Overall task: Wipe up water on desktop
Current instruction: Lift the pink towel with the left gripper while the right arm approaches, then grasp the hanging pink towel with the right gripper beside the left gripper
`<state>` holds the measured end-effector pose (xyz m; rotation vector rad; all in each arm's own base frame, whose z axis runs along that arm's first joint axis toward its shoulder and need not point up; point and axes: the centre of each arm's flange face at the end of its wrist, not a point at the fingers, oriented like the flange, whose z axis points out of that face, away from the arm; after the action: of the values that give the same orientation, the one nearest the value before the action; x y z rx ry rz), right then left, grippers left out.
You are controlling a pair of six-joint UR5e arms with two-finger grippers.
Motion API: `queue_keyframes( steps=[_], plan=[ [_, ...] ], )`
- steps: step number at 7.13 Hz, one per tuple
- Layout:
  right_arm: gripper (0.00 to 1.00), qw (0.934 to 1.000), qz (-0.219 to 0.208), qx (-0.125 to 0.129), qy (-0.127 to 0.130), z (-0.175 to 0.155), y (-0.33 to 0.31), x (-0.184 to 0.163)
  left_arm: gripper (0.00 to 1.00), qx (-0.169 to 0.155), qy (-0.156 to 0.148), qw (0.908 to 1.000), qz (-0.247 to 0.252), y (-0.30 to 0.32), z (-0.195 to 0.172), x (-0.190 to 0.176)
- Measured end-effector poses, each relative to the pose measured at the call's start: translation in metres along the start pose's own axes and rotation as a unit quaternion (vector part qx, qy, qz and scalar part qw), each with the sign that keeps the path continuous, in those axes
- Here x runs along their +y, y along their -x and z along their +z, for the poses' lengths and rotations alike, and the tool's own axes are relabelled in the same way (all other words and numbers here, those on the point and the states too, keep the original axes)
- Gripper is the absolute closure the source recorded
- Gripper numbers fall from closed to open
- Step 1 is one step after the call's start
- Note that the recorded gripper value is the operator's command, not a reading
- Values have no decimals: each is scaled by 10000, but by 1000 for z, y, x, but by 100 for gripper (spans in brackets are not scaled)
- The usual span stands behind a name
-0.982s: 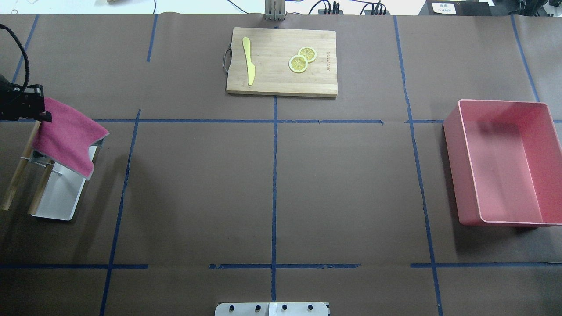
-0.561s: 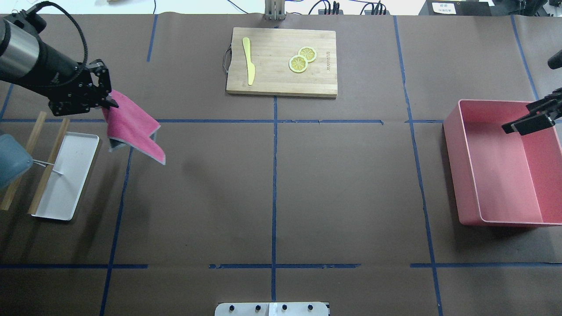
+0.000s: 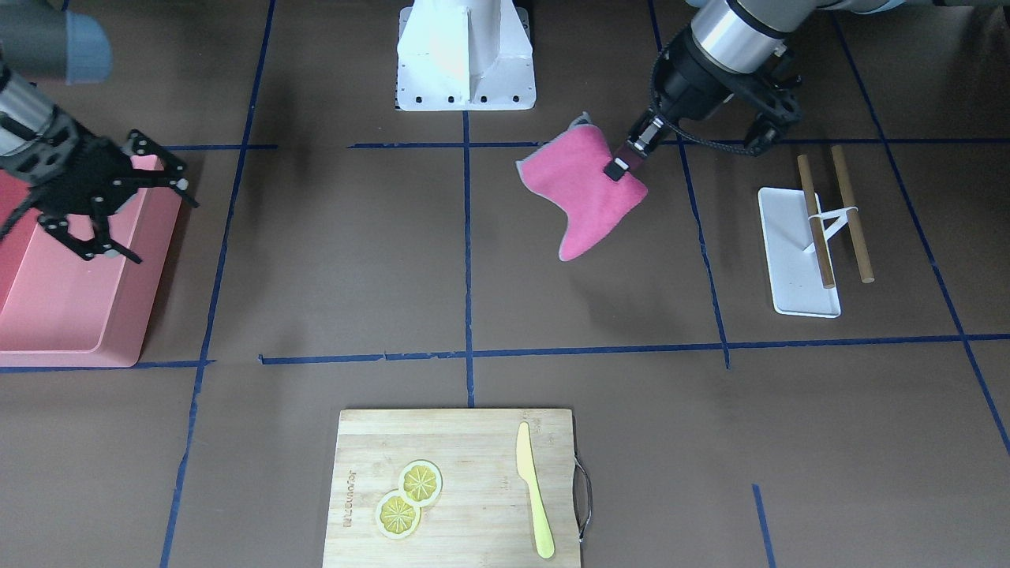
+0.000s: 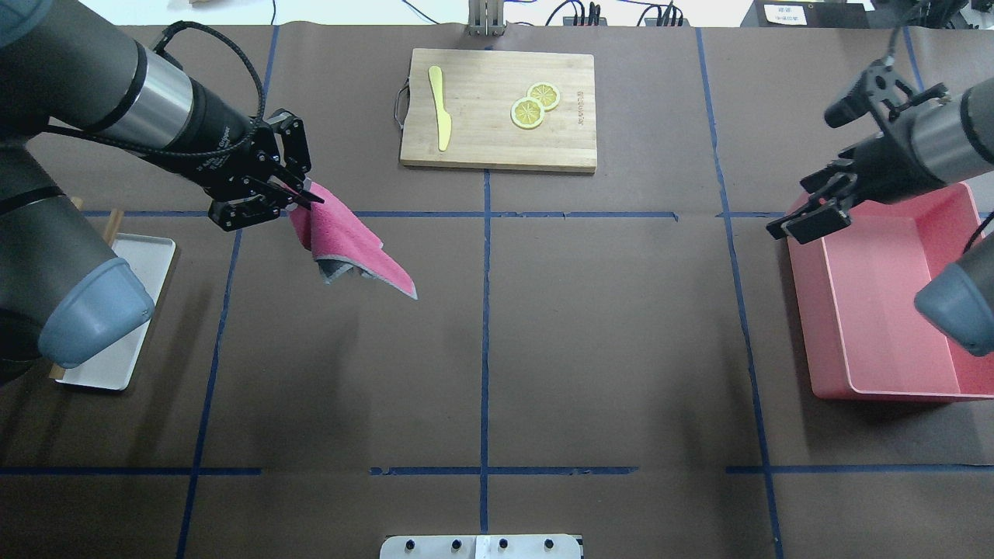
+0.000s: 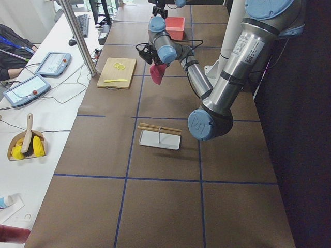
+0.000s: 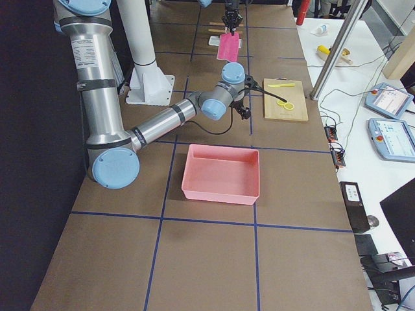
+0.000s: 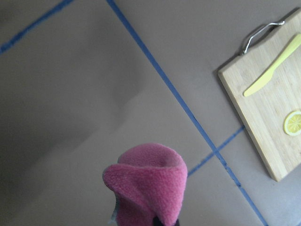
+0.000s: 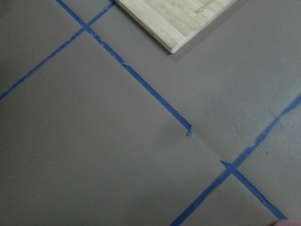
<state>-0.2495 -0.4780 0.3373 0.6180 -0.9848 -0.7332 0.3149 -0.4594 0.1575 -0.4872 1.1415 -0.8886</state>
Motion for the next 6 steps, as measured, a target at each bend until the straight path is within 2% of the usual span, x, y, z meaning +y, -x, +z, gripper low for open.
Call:
queue_keyframes(
  steps=[1, 3, 4, 6],
  plan=[
    [0, 9994, -274, -140, -152, 13, 34, -35, 98, 23, 107, 9997, -198, -5, 2, 17],
    [0, 9973, -409, -431, -436, 29, 101, -89, 98, 102, 284, 9981, -545, -15, 4, 40],
    [0, 9962, -436, -502, -562, 37, 133, -106, 98, 212, 326, 9958, -825, -23, 9, 44],
    [1, 9937, -602, -535, -780, 49, 188, -117, 98, 395, 342, 9899, -1321, -45, 22, 46]
  ],
)
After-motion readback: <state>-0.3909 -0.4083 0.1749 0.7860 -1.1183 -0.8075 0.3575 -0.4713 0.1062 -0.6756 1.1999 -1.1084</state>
